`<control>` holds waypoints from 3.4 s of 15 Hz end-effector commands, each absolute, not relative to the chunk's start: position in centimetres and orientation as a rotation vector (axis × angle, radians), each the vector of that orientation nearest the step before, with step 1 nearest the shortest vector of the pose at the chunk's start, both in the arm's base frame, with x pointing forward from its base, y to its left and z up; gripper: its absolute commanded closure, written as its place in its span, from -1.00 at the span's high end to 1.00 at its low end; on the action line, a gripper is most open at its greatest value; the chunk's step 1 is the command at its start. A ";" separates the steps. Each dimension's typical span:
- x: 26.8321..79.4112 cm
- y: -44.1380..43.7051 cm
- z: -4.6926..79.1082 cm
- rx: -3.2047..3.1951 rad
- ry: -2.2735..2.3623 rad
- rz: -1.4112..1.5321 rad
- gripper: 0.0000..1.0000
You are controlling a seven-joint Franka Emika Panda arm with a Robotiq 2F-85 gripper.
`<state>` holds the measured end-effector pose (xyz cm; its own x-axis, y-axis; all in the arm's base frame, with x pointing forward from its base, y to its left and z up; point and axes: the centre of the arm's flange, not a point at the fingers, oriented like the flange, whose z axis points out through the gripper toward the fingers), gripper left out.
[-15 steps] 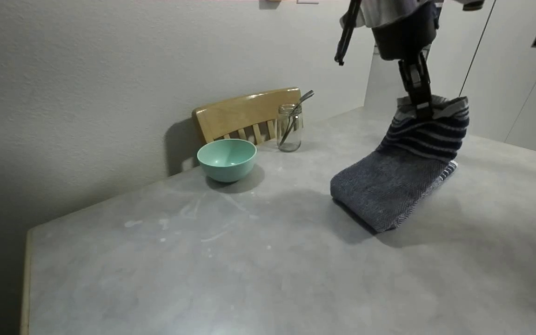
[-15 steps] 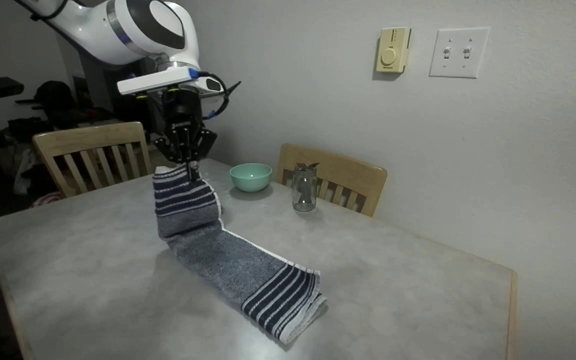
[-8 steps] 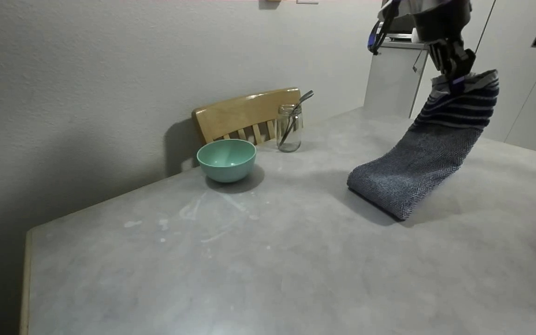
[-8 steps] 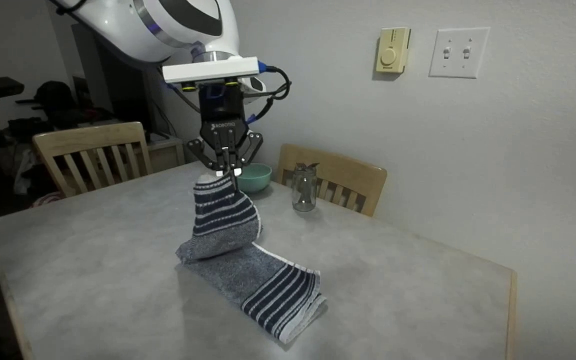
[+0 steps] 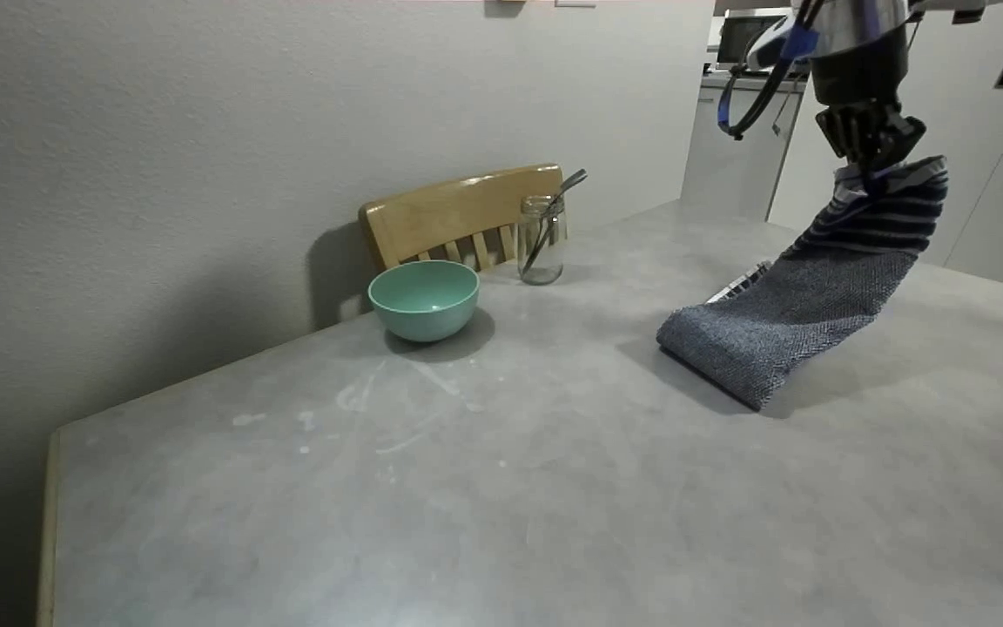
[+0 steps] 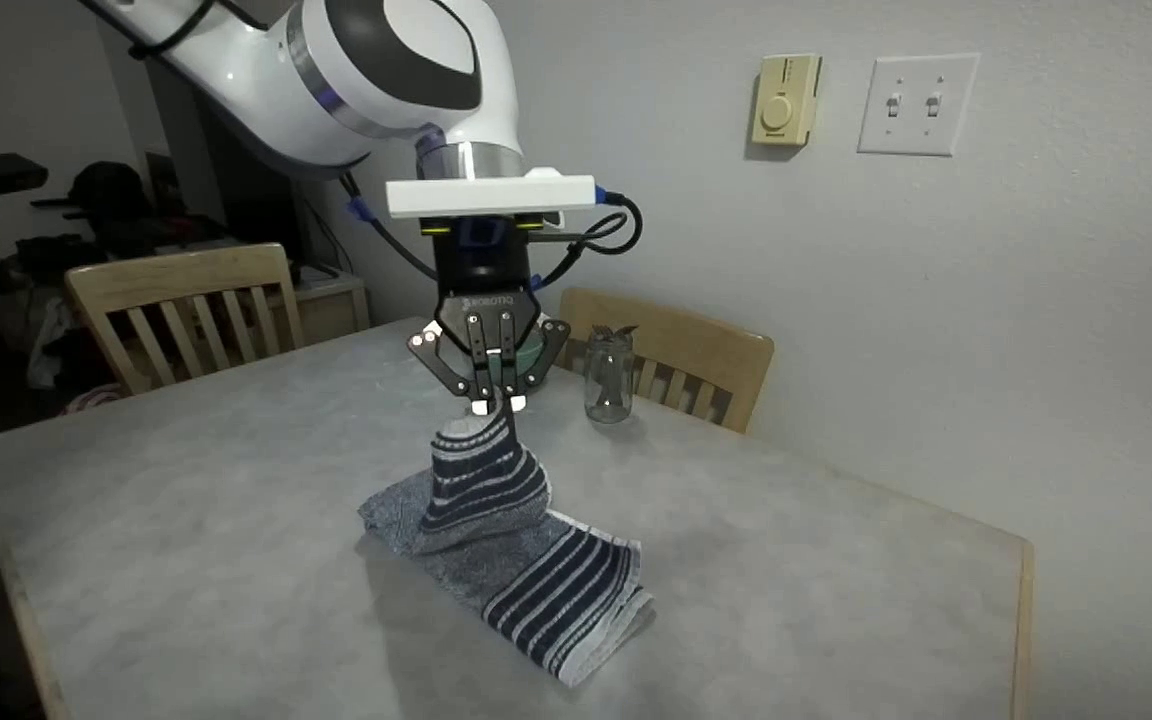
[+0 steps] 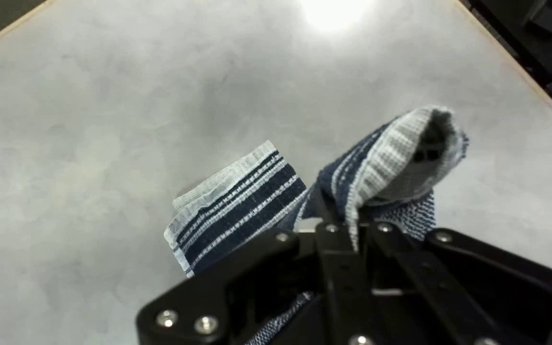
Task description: Fold the towel on the table.
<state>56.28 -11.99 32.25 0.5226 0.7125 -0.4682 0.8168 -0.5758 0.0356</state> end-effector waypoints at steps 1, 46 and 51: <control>55.8 -13.5 31.6 2.447 1.394 -0.553 -0.96; 57.5 -25.6 31.9 3.126 0.650 -0.163 0.20; 56.4 -22.9 33.1 3.083 0.499 -0.235 0.91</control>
<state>57.20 -24.58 31.75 0.9182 0.3819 -0.1051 0.3790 -0.9242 -0.0476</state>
